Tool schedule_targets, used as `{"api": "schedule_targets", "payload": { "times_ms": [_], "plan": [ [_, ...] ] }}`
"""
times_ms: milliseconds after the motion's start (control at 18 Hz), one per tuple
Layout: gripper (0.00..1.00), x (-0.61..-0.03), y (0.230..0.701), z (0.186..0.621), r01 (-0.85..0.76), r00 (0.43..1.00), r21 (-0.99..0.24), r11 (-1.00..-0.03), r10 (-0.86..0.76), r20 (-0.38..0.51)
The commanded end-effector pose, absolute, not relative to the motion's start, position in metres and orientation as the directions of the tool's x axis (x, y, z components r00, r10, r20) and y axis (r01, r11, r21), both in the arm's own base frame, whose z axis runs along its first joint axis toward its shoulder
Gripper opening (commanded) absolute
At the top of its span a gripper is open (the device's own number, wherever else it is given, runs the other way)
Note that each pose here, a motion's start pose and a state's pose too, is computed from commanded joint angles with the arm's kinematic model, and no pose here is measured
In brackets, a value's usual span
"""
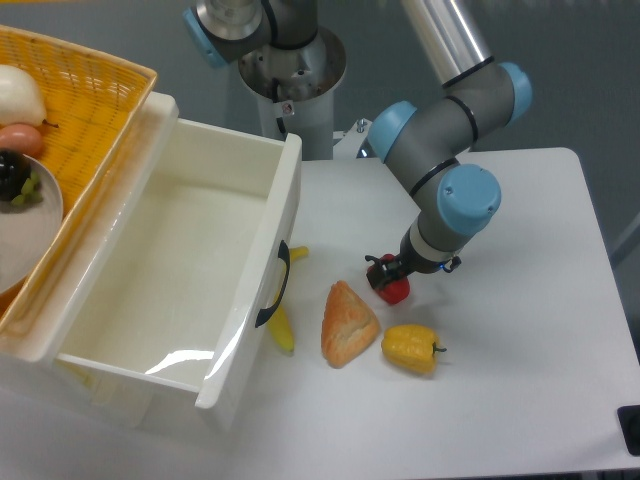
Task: Pick up the red pepper
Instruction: 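Close the gripper around the red bell pepper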
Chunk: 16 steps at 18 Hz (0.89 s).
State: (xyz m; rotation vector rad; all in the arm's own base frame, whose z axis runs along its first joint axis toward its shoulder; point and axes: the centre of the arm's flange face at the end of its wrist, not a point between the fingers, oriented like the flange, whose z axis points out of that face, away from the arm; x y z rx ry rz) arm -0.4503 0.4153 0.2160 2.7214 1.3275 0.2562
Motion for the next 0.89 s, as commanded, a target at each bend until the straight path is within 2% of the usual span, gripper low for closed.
{"api": "schedule_targets", "payload": {
  "times_ms": [722, 889],
  "plan": [
    [1.0, -0.446, 0.414, 0.195, 0.759, 0.616, 0.205, -0.618, 0.784, 0.078],
    [0.93, -0.444, 0.413, 0.19, 0.756, 0.617, 0.215, -0.618, 0.783, 0.077]
  ]
}}
